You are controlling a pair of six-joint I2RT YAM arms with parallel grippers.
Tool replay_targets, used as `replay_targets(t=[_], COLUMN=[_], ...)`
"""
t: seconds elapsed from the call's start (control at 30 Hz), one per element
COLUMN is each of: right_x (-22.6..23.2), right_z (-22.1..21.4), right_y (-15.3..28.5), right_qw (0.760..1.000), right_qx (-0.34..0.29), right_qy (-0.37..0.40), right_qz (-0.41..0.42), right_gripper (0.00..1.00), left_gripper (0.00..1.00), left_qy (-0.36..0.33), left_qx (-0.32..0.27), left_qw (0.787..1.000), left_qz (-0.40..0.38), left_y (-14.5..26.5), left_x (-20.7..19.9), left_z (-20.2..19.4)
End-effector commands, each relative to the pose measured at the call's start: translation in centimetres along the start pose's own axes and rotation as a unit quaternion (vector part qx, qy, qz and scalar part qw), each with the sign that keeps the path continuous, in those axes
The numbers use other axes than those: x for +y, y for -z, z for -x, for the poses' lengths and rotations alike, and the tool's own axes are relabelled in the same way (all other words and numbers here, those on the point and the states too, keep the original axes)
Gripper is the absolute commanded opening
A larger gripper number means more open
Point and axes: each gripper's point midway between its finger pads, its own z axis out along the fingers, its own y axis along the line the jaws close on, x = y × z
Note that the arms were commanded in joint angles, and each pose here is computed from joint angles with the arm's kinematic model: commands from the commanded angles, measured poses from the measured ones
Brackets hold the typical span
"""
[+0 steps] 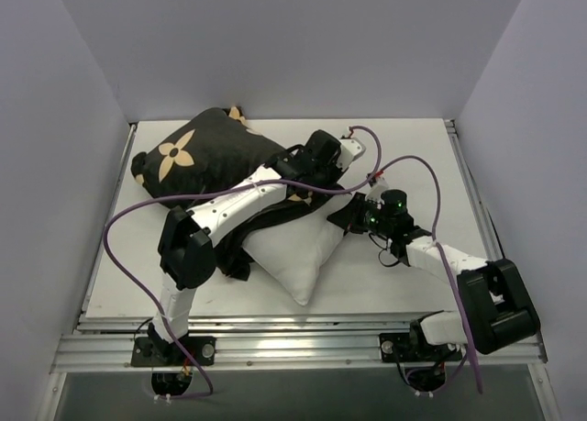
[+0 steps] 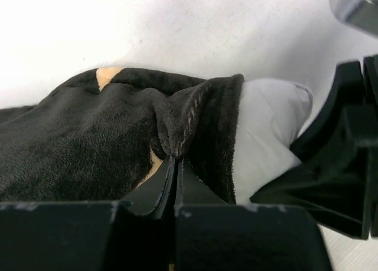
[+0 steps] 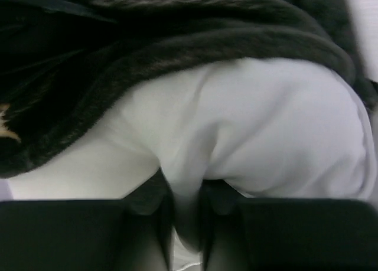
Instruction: Remove the pillowcase from the pillow
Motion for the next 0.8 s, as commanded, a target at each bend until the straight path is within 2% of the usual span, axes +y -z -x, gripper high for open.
replay_targets(t=[0.0, 0.13, 0.23, 0.27, 0.3, 0.37, 0.53, 0.63, 0.67, 0.77], right_x=[3.6, 7.4, 11.1, 12.7, 13.1, 15.8, 16.3, 15.6, 15.7, 14.9], right_z=[0.3, 1.0, 2.5, 3.5, 3.4, 4.9, 4.6, 4.4, 5.0, 4.4], right_y=[-0.6, 1.2, 4.3, 6.1, 7.1, 10.0, 13.3, 14.9, 15.9, 16.7], right_qw=[0.996, 0.992, 0.986, 0.982, 0.982, 0.974, 0.978, 0.981, 0.981, 0.982], right_qx=[0.008, 0.015, 0.006, -0.014, -0.010, -0.041, -0.030, -0.040, -0.060, -0.053], right_qy=[0.050, 0.089, 0.116, 0.131, 0.132, 0.158, 0.159, 0.157, 0.161, 0.167], right_qz=[0.072, 0.093, 0.122, 0.137, 0.135, 0.157, 0.133, 0.103, 0.094, 0.071], right_gripper=[0.00, 0.00, 0.00, 0.00, 0.00, 0.00, 0.00, 0.00, 0.00, 0.00], left_gripper=[0.02, 0.02, 0.02, 0.02, 0.02, 0.02, 0.03, 0.03, 0.03, 0.02], left_qy=[0.054, 0.113, 0.152, 0.165, 0.175, 0.187, 0.192, 0.181, 0.179, 0.178], left_qx=[-0.050, -0.062, -0.058, -0.055, -0.057, -0.060, -0.068, -0.065, -0.061, -0.055], left_qw=[0.997, 0.985, 0.964, 0.956, 0.950, 0.940, 0.924, 0.917, 0.911, 0.915], left_qz=[0.021, 0.118, 0.212, 0.236, 0.252, 0.280, 0.325, 0.350, 0.366, 0.358], left_y=[1.7, 2.8, 4.5, 5.0, 5.7, 6.6, 9.0, 10.2, 10.6, 10.3], left_x=[2.0, 8.0, 13.5, 15.5, 16.6, 18.5, 22.5, 24.2, 24.9, 25.3], left_z=[2.5, 2.5, 1.8, 1.2, 1.0, 0.7, 0.4, 0.2, -0.1, -0.7])
